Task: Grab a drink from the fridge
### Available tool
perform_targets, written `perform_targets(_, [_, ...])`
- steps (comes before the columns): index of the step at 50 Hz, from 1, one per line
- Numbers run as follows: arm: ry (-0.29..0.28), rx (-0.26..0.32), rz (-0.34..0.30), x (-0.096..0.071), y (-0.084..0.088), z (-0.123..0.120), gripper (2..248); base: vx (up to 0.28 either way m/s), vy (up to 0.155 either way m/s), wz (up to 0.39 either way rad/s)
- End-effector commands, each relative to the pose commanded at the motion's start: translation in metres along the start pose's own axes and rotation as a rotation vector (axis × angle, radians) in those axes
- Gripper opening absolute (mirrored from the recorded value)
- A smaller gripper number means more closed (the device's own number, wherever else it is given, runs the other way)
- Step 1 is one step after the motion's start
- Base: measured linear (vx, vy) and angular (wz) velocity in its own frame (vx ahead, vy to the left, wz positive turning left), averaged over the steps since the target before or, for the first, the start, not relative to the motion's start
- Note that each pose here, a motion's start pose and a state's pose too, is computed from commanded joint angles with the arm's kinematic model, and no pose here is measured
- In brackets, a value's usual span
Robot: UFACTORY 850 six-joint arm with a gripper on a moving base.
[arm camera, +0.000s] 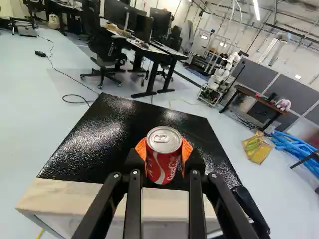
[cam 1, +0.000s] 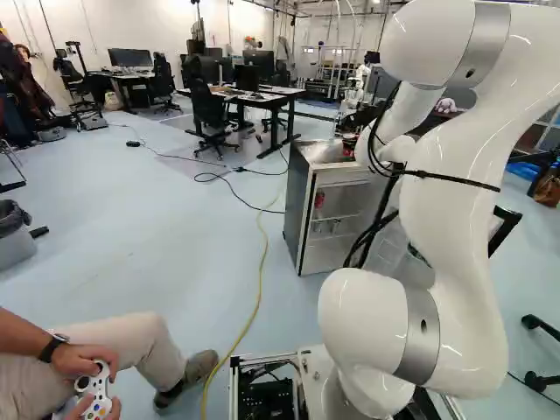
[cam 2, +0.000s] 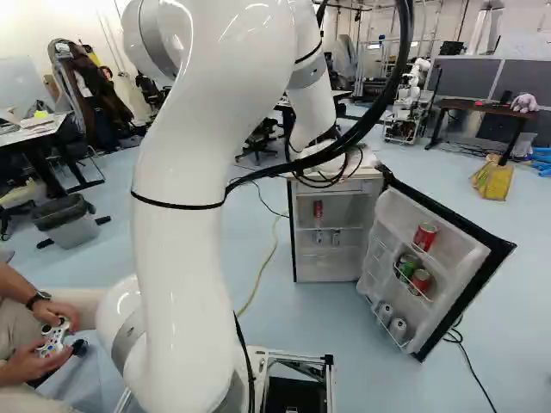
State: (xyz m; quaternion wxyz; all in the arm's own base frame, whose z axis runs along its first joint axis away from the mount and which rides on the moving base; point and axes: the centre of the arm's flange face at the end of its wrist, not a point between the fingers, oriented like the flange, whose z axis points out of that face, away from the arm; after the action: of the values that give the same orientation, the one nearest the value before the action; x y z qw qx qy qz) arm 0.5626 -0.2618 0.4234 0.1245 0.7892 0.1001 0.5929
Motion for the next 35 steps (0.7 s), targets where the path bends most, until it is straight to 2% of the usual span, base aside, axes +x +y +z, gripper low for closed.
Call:
perform_targets(9, [-0.001,0.0,0.024,0.0,-0.0001,0.0003,88,0.0,0.0,0.0])
perform_targets(29, [-0.001,0.0,0.221,0.0,-0.0001,0.0003,88,0.0,0.0,0.0])
perform_targets(35, [-0.001,0.0,0.252,0.0,-0.0001,0.0003,88,0.0,0.0,0.0])
